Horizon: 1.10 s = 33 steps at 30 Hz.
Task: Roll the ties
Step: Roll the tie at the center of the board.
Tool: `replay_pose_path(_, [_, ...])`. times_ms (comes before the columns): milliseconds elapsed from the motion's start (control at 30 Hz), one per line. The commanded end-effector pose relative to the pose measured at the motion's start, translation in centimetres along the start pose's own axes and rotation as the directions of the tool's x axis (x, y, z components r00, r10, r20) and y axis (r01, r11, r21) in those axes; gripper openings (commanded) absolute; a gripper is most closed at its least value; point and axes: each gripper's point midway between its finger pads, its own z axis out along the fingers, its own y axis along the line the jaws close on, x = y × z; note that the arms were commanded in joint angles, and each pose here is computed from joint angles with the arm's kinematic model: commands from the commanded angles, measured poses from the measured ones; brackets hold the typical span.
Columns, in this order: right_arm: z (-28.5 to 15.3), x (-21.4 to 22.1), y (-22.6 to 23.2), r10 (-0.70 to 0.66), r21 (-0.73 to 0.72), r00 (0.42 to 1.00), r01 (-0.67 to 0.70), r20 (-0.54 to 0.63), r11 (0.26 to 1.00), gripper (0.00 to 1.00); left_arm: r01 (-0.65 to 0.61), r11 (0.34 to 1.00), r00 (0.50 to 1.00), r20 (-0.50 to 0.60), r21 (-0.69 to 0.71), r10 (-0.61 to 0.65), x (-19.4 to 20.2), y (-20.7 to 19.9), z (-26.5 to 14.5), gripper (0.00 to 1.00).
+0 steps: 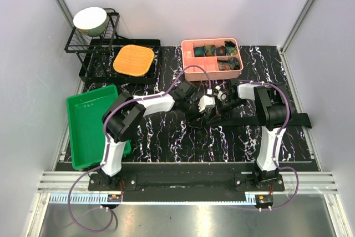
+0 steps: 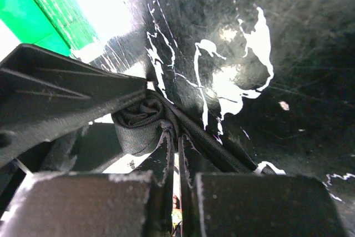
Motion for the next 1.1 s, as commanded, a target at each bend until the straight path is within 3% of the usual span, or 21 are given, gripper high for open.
replay_pose_path(0, [1.5, -0.7, -5.0, -0.034, 0.193, 0.999, 0.030, 0.017, 0.981, 0.00, -0.012, 0.999, 0.999, 0.050, 0.029, 0.011, -2.6, -0.4, 0.8, 0.57])
replay_pose_path(100, [1.6, -0.7, -5.0, -0.031, 0.193, 0.999, 0.027, 0.018, 0.981, 0.00, 0.011, 0.999, 0.999, 0.032, 0.035, -0.012, -2.2, -0.5, 1.3, 0.57])
replay_pose_path(200, [1.6, -0.7, -5.0, -0.029, 0.196, 0.999, 0.025, 0.019, 0.980, 0.00, 0.014, 0.999, 1.000, 0.014, 0.031, -0.014, -1.8, -0.3, 1.4, 0.44])
replay_pose_path(267, [1.6, -0.6, -5.1, -0.025, 0.197, 1.000, 0.021, 0.015, 0.980, 0.00, 0.009, 1.000, 1.000, 0.002, 0.028, -0.009, -1.5, -0.4, 1.2, 0.42])
replay_pose_path(500, [1.6, -0.6, -5.2, -0.024, 0.200, 1.000, 0.020, 0.014, 0.980, 0.00, 0.015, 1.000, 1.000, -0.012, 0.001, -0.015, -0.9, -0.2, 0.5, 0.55])
replay_pose_path(600, [1.6, -0.6, -5.2, -0.026, 0.201, 1.000, 0.022, 0.017, 0.979, 0.00, 0.024, 1.000, 0.999, -0.028, -0.004, -0.024, -0.2, -0.2, 0.5, 0.55])
replay_pose_path(733, [1.6, -0.6, -5.2, -0.022, 0.204, 1.000, 0.018, 0.017, 0.979, 0.00, 0.029, 0.999, 0.999, -0.016, -0.020, -0.030, -0.6, 0.1, 0.1, 0.48])
replay_pose_path(933, [1.6, -0.5, -5.3, -0.024, 0.206, 1.000, 0.020, 0.016, 0.978, 0.00, 0.035, 0.998, 0.999, -0.019, -0.044, -0.036, 0.0, 0.5, -0.8, 0.52])
replay_pose_path(1067, [1.7, -0.5, -5.3, -0.021, 0.201, 1.000, 0.017, 0.015, 0.979, 0.00, 0.029, 0.999, 1.000, -0.012, -0.034, -0.029, -0.3, 0.4, -0.8, 0.48])
